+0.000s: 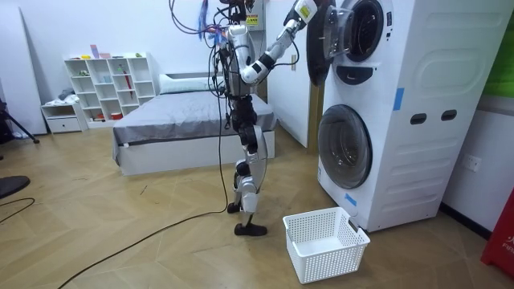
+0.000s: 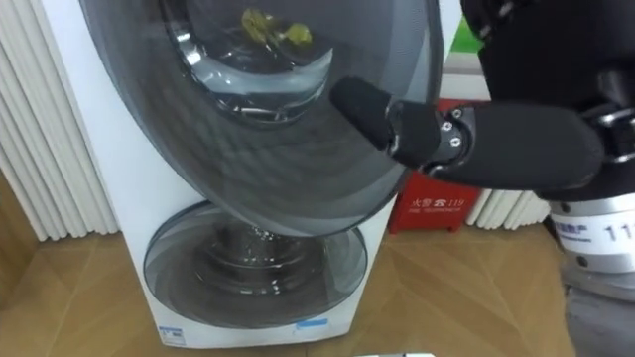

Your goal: Pick clothes from washing machine

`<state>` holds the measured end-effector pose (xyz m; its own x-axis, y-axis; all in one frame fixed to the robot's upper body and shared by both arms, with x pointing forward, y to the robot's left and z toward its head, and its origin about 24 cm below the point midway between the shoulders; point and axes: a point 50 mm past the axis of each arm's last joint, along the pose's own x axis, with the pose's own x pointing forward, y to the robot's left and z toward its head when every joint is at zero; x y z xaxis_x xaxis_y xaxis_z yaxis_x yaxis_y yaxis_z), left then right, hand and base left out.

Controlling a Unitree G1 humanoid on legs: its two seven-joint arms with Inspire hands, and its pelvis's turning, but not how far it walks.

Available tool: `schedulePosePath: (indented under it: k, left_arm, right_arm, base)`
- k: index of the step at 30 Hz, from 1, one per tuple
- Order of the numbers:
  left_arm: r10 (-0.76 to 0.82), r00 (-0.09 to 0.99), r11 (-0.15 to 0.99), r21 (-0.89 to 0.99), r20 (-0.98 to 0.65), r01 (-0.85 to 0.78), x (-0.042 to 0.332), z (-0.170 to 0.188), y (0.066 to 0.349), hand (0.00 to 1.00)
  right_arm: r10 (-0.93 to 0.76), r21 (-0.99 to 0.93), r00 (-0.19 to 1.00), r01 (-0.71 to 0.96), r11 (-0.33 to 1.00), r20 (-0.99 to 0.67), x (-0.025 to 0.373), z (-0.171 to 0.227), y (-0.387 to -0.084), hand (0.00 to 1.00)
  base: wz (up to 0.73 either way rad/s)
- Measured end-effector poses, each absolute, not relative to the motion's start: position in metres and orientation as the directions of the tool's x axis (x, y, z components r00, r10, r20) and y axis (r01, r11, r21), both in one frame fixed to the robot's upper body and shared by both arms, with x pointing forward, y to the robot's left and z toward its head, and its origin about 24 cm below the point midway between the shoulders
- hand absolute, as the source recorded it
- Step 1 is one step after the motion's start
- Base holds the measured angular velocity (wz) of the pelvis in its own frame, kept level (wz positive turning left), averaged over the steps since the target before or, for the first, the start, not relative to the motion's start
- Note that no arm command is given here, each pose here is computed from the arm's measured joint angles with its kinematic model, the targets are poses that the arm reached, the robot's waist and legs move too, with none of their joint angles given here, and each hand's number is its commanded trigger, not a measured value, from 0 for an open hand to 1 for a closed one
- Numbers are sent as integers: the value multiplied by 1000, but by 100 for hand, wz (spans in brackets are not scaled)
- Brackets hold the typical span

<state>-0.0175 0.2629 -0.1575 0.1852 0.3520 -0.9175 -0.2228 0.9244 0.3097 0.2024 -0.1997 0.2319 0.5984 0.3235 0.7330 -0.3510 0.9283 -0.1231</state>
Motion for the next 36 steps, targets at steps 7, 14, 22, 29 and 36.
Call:
schedulePosePath:
  k: [7,14,22,29,36]
  left_arm:
    - [325,203,937,286,-923,-200,-5,-159,259,0]
    - [314,208,943,279,-926,-180,-2,-160,259,0]
    - [297,217,954,279,-930,-108,2,-159,261,0]
    - [284,238,959,277,-929,-65,10,-159,260,0]
    - [277,257,960,276,-926,-43,26,-160,259,0]
  right_arm:
    - [405,-166,573,-423,891,712,203,228,-191,0]
    - [433,-141,534,-501,854,726,203,224,-182,0]
    - [451,-21,488,-661,750,747,207,210,-158,0]
    - [489,19,377,-806,591,786,207,200,-132,0]
    - [616,20,305,-905,425,726,207,183,-96,0]
  base:
    - [0]
    - [-9]
    - [1]
    - [9]
    - [16]
